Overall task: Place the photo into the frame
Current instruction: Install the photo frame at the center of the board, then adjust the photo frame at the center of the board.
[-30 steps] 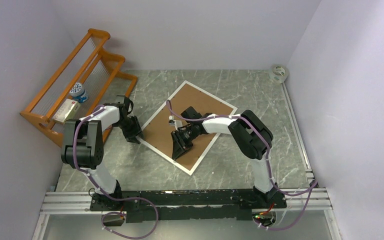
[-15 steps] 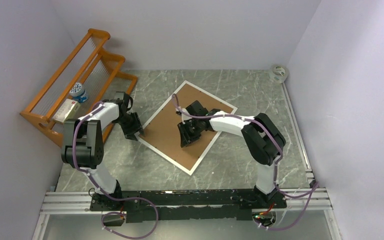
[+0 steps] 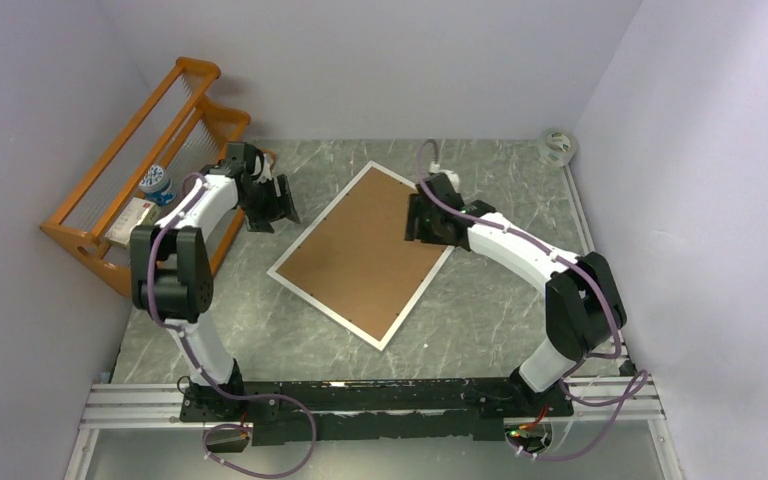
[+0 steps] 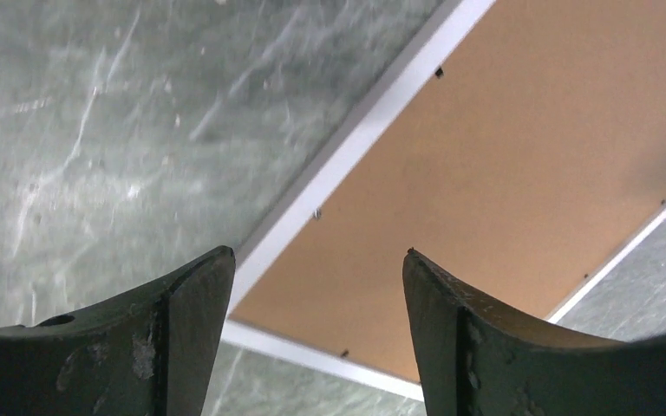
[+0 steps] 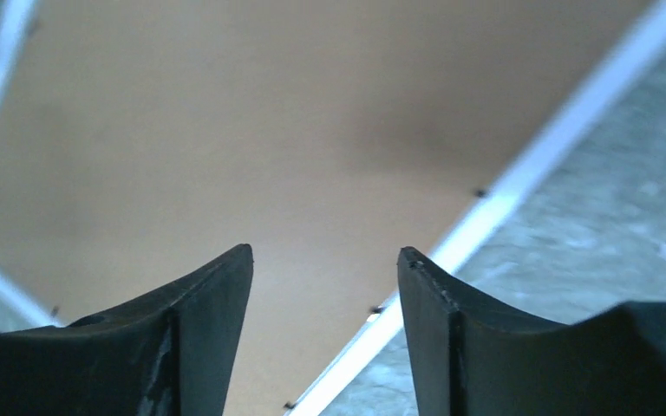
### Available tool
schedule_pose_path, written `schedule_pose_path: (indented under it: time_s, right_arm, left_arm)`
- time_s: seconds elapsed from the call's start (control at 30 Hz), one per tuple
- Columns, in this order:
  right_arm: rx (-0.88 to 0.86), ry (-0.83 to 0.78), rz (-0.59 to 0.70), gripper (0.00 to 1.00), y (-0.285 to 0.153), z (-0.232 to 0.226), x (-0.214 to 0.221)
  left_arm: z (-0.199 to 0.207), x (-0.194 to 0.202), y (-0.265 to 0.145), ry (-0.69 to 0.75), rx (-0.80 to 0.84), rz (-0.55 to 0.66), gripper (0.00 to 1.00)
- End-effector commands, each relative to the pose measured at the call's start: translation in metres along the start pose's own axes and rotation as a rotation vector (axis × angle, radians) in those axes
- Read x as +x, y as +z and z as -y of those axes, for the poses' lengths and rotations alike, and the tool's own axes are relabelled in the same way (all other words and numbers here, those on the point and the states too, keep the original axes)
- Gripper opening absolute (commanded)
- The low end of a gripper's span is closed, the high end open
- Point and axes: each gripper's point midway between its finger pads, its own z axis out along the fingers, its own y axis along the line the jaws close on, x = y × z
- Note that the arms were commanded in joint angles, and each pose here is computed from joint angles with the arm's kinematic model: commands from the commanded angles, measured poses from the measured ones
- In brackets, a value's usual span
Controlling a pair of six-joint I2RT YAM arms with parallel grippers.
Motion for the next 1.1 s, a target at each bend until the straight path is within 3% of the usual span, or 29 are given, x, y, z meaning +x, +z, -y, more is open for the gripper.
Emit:
schedule_pose_path:
  time_s: [0.0,0.4,0.6,0.83,1.07]
  right_arm:
    - [0.259,0.246,-0.042,0.68,0.003,0.077,0.016]
    - [0.191,0.358,-0.179,0.69,0.037,0.088,0.048]
    - [0.12,0.348,-0.204,0.66,0.054,0.087,0.049]
    - [0.083,0.303,-0.156,0.65,0.059,0.097,0.021]
    - [0.113,0.287,-0.149,0.64,0.068,0.114,-0.007]
  left_arm:
    - [0.001,-0.008,0.027,0.081,0.042,-0.04,0.77]
    - [-0.007,0.029,0.069,0.041,0.096,-0.194,0.75]
    - [-0.008,0.056,0.067,-0.012,0.113,-0.266,0.61]
    - [0.003,0.085,0.058,-0.053,0.17,-0.326,0.47]
    - [0.035,0.134,0.047,-0.038,0.225,-0.397,0.43]
